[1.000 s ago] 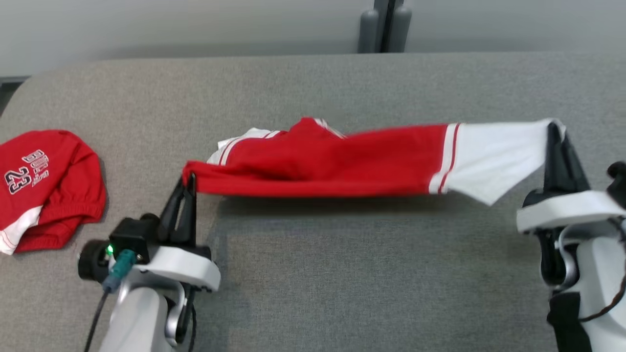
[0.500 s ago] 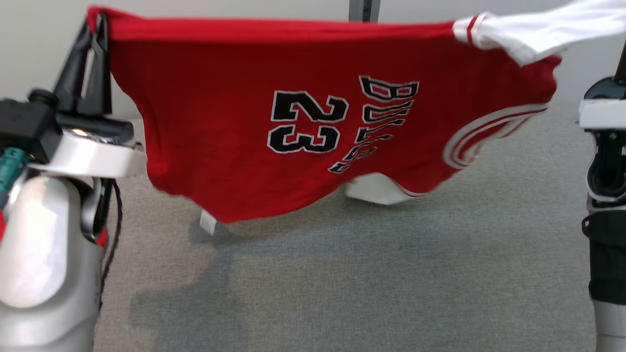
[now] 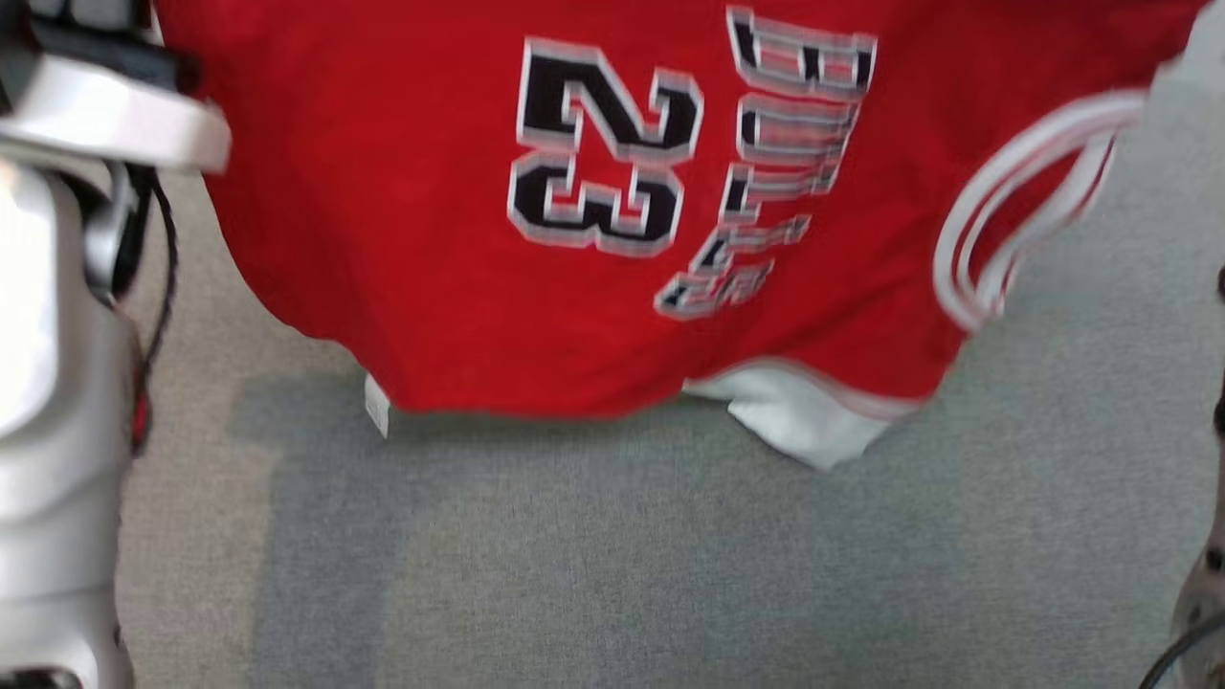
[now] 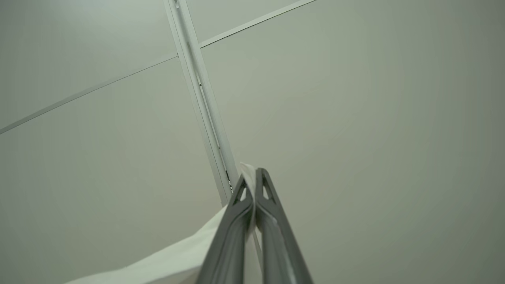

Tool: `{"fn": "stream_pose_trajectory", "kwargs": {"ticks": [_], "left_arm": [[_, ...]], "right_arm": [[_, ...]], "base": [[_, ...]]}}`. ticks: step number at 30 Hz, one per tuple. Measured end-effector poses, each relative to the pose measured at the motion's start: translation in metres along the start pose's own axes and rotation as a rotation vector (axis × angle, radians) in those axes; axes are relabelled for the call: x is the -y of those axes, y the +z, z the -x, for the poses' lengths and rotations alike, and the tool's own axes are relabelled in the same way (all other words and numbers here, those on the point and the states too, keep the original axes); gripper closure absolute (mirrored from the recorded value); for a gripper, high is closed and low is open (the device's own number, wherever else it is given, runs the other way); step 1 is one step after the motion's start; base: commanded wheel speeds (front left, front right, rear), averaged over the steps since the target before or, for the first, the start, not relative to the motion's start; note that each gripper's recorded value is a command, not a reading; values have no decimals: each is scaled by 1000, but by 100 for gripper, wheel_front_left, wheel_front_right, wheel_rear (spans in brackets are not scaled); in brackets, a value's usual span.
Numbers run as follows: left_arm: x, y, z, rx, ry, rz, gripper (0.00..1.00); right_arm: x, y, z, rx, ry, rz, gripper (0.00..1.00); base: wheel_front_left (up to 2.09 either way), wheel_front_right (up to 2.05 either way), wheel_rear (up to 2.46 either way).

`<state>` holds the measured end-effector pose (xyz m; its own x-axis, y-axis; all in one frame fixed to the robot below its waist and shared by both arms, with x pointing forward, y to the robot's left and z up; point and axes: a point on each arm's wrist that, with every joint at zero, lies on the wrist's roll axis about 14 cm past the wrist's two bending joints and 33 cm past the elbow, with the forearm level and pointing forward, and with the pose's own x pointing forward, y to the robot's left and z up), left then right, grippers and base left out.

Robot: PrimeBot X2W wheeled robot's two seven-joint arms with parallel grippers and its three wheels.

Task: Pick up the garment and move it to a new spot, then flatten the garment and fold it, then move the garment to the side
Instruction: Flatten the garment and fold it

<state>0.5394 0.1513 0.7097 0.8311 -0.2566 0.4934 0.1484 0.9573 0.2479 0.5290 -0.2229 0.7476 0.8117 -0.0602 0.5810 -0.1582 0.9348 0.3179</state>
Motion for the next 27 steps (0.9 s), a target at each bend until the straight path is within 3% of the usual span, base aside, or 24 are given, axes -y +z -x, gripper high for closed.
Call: {"fn": "stream_pose_trajectory", "kwargs": {"ticks": [7, 13, 16, 21, 27], "left_arm": [[-9, -59, -52, -92, -12, -70, 100], [-29, -19, -103, 50, 32, -139, 100], [-33, -30, -103, 41, 43, -130, 100], [-31, -118, -63, -155, 88, -14, 100], [6, -220, 29, -427, 162, 193, 100]], "right_arm": [[20, -31, -65, 8, -21, 155, 100], [18, -1, -113, 129, -15, 252, 100], [27, -5, -117, 143, -39, 251, 100], [58, -89, -85, -53, -98, 232, 100], [109, -190, 12, -332, -232, 155, 100]], "base": [[0, 0, 0], [0, 0, 0], [0, 0, 0], [0, 0, 0], [0, 0, 0]]}}
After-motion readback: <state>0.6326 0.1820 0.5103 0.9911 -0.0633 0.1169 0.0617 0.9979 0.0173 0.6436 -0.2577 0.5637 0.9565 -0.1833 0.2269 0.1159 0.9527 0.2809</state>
